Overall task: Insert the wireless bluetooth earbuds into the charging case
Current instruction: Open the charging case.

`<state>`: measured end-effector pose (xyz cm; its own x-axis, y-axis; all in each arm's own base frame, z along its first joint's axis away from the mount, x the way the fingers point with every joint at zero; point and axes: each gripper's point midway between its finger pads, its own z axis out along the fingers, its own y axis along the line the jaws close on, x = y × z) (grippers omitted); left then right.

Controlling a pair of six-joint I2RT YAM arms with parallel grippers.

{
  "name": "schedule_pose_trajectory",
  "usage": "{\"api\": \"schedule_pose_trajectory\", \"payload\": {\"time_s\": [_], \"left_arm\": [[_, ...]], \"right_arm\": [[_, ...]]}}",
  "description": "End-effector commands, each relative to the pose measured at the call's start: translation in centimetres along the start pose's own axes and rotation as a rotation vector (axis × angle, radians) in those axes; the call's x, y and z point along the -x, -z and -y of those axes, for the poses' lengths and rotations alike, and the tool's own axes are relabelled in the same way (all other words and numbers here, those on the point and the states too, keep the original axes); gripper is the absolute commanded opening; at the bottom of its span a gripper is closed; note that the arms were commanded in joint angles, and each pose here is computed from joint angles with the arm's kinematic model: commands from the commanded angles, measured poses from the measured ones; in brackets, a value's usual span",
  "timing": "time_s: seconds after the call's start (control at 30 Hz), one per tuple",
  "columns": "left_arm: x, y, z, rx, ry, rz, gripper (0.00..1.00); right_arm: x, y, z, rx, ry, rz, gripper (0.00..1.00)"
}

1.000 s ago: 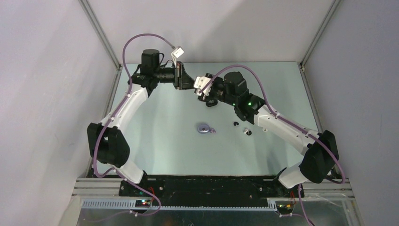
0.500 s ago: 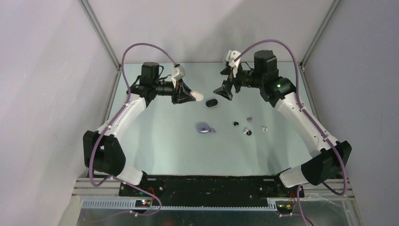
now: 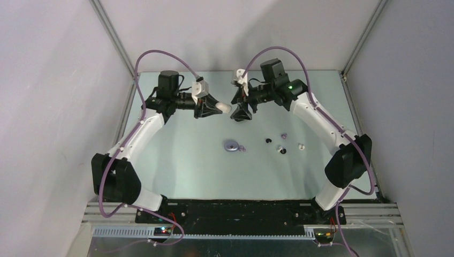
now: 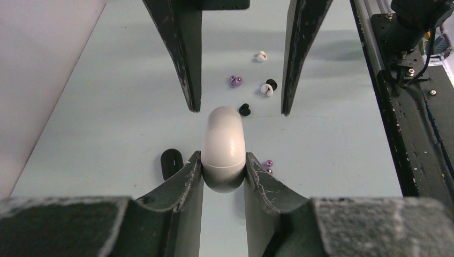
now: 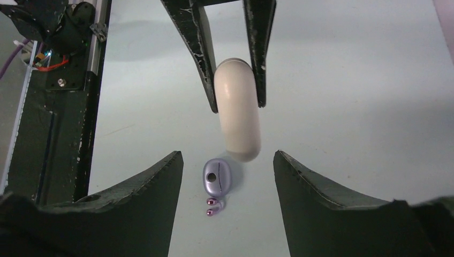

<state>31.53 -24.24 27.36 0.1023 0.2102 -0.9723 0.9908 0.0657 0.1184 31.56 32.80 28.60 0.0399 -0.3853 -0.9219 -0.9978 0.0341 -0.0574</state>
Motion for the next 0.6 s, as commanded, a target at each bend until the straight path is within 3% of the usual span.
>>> {"api": "schedule_pose_trajectory", "payload": {"time_s": [0.0,0.13,0.33,0.47,0.57], "left_arm": [[2.0,0.3,0.3,-0.015,-0.086,0.043,0.00],[2.0,0.2,0.2,-0.010,-0.085,0.047,0.00],[1.9,0.1,-0.2,0.012,-0.067,0.052,0.00],[1.5,-0.1,-0.7,0.041,-0.046,0.065,0.13],[1.0,-0.2,-0.8,0.054,-0.010,0.073,0.30]], "right_arm": [[2.3,-0.3,-0.2,0.007,0.101,0.040,0.66],[2.4,-1.5,-0.2,0.000,0.106,0.045,0.63],[2.2,-2.5,0.2,-0.018,0.096,0.035,0.50],[1.8,-2.1,0.7,-0.058,0.097,0.011,0.39],[1.3,-1.5,0.7,-0.073,0.099,-0.021,0.32]]}}
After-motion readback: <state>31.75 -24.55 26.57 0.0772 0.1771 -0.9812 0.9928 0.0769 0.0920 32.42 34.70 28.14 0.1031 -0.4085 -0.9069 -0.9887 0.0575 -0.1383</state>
